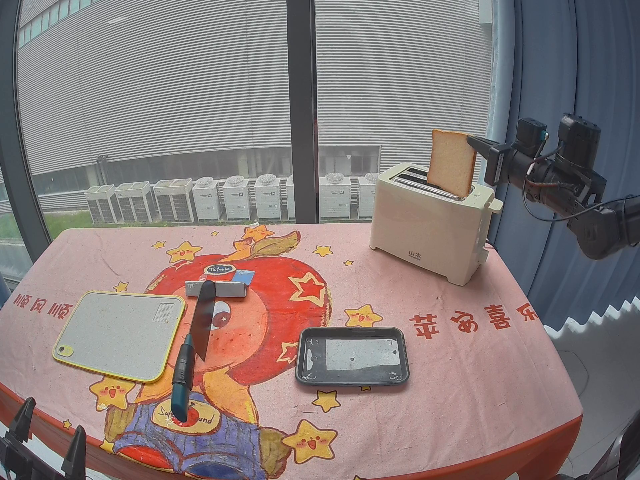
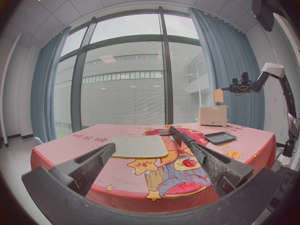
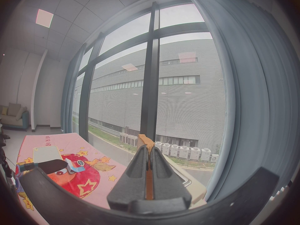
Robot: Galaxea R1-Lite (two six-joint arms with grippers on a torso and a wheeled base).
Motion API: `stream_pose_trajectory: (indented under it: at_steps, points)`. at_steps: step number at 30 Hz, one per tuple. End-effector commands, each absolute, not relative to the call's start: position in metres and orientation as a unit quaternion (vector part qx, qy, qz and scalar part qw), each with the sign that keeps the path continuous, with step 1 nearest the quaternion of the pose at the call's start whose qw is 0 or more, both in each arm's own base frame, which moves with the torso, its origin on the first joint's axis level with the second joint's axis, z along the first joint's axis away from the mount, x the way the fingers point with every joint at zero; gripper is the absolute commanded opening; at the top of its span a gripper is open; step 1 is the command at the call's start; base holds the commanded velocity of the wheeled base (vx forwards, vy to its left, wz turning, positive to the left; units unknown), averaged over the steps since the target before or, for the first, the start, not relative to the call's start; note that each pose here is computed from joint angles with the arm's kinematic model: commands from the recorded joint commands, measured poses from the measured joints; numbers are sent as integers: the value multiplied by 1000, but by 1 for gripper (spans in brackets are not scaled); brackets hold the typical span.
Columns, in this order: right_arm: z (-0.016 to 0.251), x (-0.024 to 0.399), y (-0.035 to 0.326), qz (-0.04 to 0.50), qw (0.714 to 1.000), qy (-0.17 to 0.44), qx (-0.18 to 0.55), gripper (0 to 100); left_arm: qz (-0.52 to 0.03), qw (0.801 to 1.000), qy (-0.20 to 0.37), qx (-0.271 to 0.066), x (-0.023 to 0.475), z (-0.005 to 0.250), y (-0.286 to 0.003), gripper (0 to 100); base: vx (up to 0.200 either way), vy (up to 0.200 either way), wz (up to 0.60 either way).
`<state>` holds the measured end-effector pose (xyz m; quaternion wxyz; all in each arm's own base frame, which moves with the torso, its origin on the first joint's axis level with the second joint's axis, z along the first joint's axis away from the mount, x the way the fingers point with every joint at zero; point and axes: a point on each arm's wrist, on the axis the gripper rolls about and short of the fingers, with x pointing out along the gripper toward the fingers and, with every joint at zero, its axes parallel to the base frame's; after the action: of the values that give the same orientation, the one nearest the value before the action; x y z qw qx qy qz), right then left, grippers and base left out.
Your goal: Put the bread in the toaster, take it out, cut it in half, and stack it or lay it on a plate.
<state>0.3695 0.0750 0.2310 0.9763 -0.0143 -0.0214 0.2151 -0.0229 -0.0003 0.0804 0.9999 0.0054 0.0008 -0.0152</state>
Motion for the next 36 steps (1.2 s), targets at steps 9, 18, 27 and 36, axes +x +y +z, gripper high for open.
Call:
stream_pose_trajectory:
  at_steps: [9,18,27,36]
  points:
    - [221,315,74,234,972,-7,-10,0,-15,1000,1,5,-23,75,0,100,0,0,0]
    - [216,277,76,250,968,7,-6,0,-15,1000,1,5,-23,75,0,100,0,0,0]
    - [209,236,82,279,960,18,-7,0,-15,1000,1,5,-23,75,0,100,0,0,0]
    - [199,207,77,288,957,31,-8,0,-15,1000,1,5,-23,75,0,100,0,0,0]
